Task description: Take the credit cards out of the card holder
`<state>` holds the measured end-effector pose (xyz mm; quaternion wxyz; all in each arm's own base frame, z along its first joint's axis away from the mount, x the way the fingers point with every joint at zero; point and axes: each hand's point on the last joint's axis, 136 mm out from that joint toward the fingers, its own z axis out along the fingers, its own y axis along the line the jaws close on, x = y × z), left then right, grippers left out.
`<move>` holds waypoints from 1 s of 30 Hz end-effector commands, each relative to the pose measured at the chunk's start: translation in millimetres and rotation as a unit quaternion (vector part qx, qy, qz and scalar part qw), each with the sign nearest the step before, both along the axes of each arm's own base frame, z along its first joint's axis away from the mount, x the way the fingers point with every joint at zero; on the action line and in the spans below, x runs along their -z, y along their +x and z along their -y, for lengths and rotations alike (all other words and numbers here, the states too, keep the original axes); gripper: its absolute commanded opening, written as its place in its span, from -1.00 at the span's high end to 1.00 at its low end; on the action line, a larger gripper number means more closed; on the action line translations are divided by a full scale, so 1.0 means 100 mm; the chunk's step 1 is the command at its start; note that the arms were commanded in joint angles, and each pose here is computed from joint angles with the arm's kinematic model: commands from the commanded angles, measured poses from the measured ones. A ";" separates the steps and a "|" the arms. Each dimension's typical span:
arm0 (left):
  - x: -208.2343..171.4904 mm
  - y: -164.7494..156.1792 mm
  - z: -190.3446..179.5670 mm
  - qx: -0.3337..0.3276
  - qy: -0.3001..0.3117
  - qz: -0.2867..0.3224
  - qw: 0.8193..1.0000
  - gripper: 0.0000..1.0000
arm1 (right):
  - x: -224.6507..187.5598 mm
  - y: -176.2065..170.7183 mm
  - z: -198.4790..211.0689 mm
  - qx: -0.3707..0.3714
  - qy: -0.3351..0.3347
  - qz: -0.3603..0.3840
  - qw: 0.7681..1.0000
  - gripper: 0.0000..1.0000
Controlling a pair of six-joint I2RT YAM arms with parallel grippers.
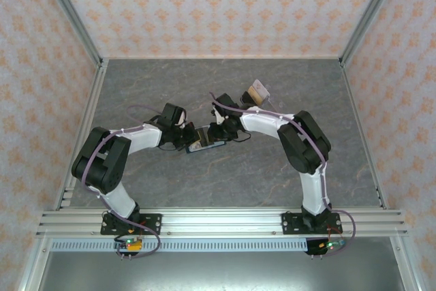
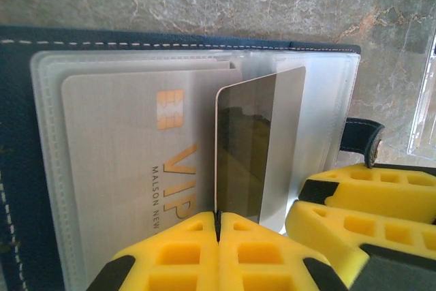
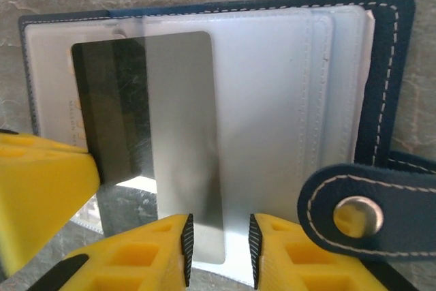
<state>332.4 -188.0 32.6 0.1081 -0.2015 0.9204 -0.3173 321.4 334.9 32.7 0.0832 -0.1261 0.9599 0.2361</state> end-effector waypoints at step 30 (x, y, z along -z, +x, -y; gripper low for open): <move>-0.20 -0.11 -0.21 0.009 0.023 0.009 1.000 0.96 | 0.01 0.04 0.14 0.014 -0.007 0.005 1.000 0.31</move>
